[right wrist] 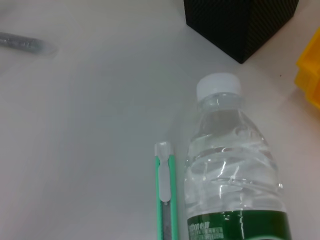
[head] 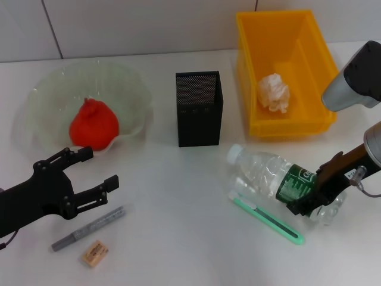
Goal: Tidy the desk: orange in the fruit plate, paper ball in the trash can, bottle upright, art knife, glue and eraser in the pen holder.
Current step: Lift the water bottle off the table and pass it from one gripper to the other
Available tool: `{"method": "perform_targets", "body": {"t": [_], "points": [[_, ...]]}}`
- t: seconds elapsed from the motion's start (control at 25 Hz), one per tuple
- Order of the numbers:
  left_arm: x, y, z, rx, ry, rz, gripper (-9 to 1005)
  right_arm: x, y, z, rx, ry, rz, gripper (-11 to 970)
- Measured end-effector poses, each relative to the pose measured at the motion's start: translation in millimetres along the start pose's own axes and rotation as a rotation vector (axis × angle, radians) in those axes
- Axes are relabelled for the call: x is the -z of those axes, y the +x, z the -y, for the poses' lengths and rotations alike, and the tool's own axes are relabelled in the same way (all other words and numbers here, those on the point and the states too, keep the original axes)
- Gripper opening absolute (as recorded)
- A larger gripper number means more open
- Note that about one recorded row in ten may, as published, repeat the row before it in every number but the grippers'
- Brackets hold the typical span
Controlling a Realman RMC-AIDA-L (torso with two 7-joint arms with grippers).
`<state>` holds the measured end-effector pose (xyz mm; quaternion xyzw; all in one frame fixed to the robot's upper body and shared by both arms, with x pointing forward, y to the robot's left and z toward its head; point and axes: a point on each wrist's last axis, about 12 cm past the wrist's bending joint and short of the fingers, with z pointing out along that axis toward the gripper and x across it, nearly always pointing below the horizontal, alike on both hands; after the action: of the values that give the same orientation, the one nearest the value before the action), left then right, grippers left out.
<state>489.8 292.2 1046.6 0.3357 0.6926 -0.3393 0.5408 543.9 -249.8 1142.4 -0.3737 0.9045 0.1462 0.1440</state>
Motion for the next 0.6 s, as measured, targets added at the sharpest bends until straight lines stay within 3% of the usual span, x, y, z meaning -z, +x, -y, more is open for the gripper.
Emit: {"method": "perform_targets", "body": {"t": [0.6], "points": [[1.1, 0.0, 1.7, 0.010, 0.001, 0.013, 860, 12.8, 6.4, 1.6, -0.002, -0.037, 0.119, 761]]}}
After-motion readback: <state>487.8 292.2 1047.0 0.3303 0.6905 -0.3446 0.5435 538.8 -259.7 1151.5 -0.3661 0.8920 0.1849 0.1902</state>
